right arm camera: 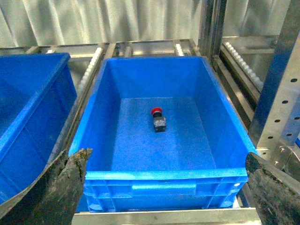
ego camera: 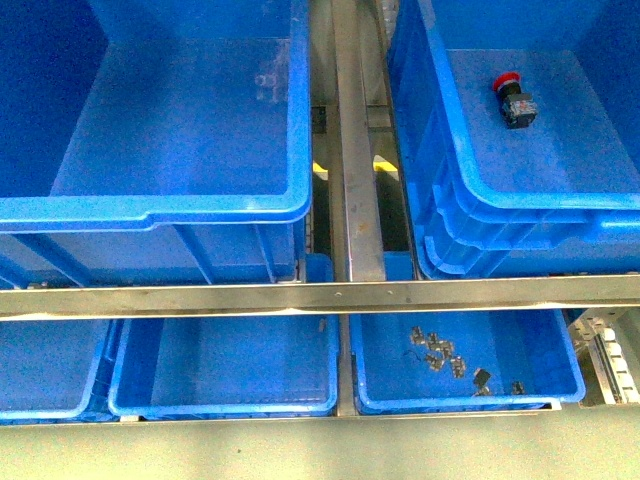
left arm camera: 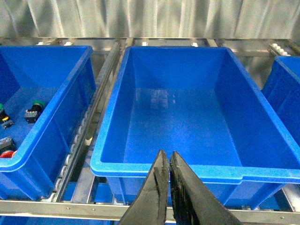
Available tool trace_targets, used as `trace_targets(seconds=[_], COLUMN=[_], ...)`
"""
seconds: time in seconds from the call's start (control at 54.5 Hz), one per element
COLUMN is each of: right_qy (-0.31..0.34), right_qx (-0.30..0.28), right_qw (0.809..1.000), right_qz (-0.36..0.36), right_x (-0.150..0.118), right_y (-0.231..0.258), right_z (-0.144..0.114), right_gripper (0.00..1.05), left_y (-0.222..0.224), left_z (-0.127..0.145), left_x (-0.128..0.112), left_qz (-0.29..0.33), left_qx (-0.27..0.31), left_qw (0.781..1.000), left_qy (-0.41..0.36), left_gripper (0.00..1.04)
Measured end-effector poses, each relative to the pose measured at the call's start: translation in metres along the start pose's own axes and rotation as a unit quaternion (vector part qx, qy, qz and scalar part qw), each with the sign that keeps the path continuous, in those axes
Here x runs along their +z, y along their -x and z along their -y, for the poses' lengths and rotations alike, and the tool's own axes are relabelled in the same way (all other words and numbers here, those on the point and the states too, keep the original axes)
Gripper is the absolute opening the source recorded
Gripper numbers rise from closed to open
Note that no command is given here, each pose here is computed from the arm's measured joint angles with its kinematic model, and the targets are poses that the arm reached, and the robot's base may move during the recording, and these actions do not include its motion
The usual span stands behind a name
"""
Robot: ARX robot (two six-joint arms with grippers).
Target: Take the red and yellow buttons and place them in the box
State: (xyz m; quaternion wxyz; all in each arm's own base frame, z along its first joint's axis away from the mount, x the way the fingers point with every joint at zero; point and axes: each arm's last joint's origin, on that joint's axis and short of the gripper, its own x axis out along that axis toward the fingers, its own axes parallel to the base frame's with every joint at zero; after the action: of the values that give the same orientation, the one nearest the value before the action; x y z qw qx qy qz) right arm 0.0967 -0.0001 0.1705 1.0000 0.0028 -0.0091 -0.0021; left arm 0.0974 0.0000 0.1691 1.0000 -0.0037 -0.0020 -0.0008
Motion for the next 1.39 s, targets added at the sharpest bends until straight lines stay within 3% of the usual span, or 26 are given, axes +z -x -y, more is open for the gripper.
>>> trace_targets(seconds=[0.807, 0.935, 1.064, 1.265, 1.394], right_qy=[0.001, 0.001, 0.001, 0.001, 0.001], right_qx=[0.001, 0.003, 0.006, 0.004, 0.002], right_qw=[1.000, 1.000, 1.000, 1.000, 1.000], right_qz=[-0.001, -0.001, -0.001, -0.001, -0.001], right_x=[-0.0002, -0.0002, -0.0003, -0.0003, -0.0003], right_y=[0.0000, 0.0000, 0.0000, 0.0000, 0.0000], right_z=[-0.0001, -0.0001, -0.0002, -0.0001, -0.0001], right_gripper=[0.99, 0.99, 0.99, 0.99, 0.99], left_y=[0.0000, 0.0000, 0.0000, 0.0000, 0.0000], left_z=[-0.0001, 0.0000, -0.0001, 0.0000, 0.0000], left_x=[0.0001, 0.0000, 0.0001, 0.0001, 0.0001], left_qz=[0.001, 0.000, 0.000, 0.001, 0.001], left_qx=[0.001, 0.001, 0.003, 0.001, 0.001], left_qw=[1.000, 1.000, 1.000, 1.000, 1.000], left_qy=[0.000, 0.000, 0.000, 0.000, -0.001], left_gripper=[0.03, 0.24, 0.60, 0.98, 0.97])
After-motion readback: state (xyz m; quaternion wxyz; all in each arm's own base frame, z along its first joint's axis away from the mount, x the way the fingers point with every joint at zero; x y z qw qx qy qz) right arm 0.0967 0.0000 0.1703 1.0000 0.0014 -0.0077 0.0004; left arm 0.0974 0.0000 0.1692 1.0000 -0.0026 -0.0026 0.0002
